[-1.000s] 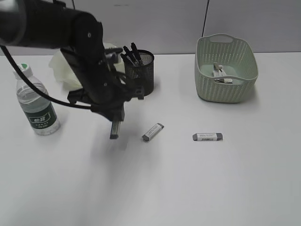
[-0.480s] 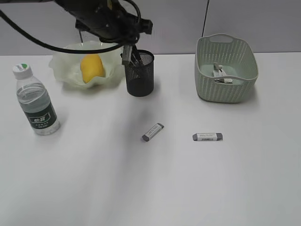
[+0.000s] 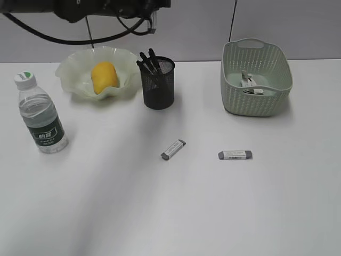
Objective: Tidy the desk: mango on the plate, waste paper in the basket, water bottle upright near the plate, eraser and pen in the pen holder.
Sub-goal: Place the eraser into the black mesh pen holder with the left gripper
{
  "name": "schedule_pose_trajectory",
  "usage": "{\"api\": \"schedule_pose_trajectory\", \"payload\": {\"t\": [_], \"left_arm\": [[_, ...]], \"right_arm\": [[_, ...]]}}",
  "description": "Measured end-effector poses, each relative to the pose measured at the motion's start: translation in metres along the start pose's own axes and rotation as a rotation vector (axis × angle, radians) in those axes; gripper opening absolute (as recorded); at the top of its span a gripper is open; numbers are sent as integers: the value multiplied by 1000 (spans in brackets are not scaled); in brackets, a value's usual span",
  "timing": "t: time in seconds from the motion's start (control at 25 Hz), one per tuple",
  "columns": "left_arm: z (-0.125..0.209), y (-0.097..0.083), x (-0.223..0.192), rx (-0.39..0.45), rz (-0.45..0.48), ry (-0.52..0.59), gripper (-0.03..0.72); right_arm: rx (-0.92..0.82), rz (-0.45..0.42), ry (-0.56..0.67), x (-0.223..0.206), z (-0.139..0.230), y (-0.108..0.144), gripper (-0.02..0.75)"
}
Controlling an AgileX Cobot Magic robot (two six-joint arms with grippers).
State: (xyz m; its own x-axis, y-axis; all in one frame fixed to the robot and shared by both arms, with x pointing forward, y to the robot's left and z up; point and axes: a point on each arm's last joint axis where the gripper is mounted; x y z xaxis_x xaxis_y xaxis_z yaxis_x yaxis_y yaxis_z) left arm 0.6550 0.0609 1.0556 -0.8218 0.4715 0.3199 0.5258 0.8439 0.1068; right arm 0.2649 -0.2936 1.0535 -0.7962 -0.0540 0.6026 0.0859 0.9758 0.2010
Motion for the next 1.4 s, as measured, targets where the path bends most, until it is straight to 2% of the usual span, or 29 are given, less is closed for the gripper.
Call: {"api": "schedule_pose_trajectory", "payload": {"t": [0.24, 0.64, 0.76, 1.0, 1.4], "left_arm": [[18, -4, -21, -5, 42, -63, 150], [57, -10, -46, -4, 60, 8, 149], [59, -11, -47, -50, 67, 13, 149], [62, -13, -48, -227, 94, 23, 149], [80, -15, -57, -251, 107, 61, 149]], "right_arm": [[0, 0, -1, 0, 0, 0, 531], [0, 0, -1, 0, 0, 0, 531], [0, 0, -1, 0, 0, 0, 531], [0, 0, -1, 0, 0, 0, 531], [0, 0, -2, 0, 0, 0, 531]]}}
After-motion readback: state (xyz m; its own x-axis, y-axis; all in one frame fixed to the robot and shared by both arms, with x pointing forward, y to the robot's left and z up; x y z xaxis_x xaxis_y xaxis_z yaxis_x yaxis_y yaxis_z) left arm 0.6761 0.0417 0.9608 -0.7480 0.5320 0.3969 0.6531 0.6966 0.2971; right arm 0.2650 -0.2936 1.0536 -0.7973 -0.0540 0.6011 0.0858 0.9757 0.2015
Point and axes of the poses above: a point on each arm's last joint axis where the gripper is mounted, x pointing back along that axis away from the gripper, y along the wrist's bending axis when the last joint is at zero, z = x × y, and after that the axes turned 15 degrees about -x, right-handed
